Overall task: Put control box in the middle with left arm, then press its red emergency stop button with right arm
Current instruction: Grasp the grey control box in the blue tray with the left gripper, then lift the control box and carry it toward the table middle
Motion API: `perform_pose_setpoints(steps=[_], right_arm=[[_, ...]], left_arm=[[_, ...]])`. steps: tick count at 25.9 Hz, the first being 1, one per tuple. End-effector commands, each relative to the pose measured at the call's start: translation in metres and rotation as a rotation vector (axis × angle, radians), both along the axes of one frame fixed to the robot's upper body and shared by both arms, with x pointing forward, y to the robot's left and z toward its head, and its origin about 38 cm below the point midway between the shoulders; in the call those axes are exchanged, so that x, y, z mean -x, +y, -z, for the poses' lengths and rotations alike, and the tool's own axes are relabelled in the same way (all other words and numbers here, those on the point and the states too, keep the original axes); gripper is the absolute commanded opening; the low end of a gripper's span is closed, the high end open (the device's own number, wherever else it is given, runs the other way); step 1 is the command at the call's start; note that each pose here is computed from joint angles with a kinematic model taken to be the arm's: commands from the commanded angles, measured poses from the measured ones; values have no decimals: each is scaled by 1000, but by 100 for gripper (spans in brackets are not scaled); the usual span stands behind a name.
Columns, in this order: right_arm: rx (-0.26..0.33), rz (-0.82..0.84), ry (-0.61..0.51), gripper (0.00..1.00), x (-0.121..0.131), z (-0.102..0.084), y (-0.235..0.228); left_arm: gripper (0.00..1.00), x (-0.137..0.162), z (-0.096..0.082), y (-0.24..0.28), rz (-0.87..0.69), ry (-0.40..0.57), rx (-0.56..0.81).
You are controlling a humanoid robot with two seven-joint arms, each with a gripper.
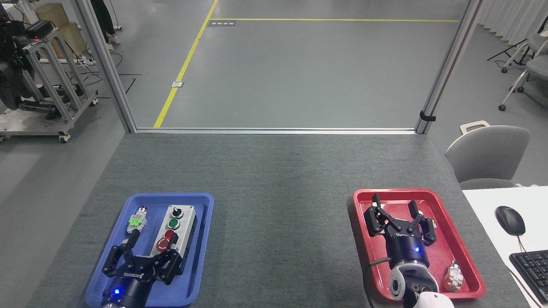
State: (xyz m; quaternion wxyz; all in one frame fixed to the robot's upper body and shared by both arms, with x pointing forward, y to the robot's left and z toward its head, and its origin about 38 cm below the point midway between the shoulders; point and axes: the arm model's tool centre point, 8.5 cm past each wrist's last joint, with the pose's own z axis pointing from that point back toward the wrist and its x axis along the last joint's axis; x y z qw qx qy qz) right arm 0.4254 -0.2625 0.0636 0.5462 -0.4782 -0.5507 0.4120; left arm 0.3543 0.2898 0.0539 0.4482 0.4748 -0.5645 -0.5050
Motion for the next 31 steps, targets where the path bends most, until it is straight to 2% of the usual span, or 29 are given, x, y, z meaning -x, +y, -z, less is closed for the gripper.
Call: perform_pose_setpoints(steps=[1,6,15,22,31], right_arm=[[0,0,-5,100,-2,-3,0],[4,-1,-6,100,-2,-3,-1],[9,1,-4,100,-2,-3,-3],[10,3,-2,100,-2,-3,-4],[6,1,-4,100,-3,-3,-1]], left_arm=[[99,2,18,-13,-7,46,-58],[99,1,38,-20,-47,96,-109],[99,-25,61,-12,-90,179,-122],[99,-44,62,1,-137,196,-142],[99,-47,80,-4,-117,259,-148]])
